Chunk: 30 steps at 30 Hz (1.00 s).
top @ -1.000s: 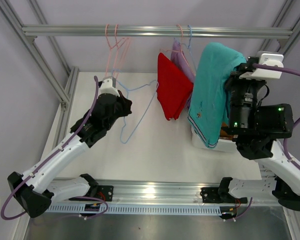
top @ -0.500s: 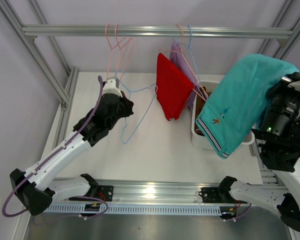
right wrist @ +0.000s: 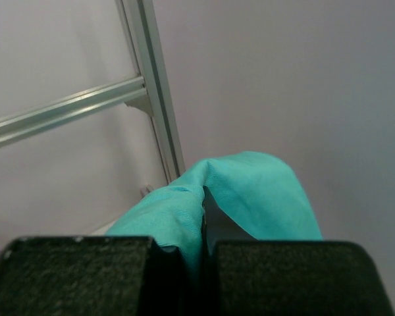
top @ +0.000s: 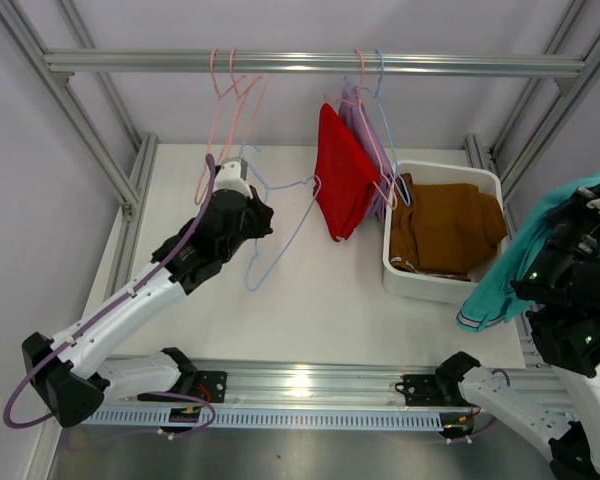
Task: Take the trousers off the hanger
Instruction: Place the trousers in the bin.
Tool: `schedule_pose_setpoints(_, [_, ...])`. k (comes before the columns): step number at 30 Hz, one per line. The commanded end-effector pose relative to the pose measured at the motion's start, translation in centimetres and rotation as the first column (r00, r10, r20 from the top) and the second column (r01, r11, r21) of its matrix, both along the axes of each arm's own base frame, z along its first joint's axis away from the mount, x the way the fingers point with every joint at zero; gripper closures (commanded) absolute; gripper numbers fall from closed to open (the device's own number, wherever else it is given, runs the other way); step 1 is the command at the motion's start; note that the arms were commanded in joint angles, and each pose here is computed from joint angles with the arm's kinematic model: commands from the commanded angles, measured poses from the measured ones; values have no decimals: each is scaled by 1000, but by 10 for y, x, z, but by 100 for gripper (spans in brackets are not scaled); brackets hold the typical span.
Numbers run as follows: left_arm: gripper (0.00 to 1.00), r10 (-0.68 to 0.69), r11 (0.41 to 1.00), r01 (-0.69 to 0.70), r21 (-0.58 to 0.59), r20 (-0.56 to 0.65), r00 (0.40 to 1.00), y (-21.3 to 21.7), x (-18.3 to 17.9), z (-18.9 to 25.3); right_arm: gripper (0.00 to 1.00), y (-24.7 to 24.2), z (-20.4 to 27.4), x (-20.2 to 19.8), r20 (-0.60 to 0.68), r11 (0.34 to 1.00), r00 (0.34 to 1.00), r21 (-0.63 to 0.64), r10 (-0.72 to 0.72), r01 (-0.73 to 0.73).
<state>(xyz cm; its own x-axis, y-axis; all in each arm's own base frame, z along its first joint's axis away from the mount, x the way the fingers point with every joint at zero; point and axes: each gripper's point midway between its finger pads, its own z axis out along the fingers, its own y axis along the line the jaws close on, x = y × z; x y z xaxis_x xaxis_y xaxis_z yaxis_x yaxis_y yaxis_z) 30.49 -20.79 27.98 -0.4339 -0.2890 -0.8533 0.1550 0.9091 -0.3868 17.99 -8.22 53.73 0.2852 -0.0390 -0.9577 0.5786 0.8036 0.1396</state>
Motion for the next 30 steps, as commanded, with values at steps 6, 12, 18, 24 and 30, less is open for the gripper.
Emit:
schedule_pose_setpoints(6, [100,-36,999,35,17,59,998,-14,-3,22,100,40,-78,49,-77,994,992,42,104,-101])
schedule_pose_setpoints(12, [100,-50,998,48,31,63,997,-17,-4,25,100,72,-110,107,-147,989,978,52,144,-138])
schedule_pose_setpoints(18, [99,-60,997,57,45,78,995,-18,-7,30,100,76,-137,161,-207,991,970,70,130,-118])
schedule_pose_setpoints(24, [100,-63,997,59,48,94,994,-16,-9,36,100,73,-154,206,-242,984,956,108,164,-141])
schedule_pose_setpoints(30, [99,-63,997,58,50,99,993,-16,-9,39,100,78,-171,243,-259,974,944,142,207,-175])
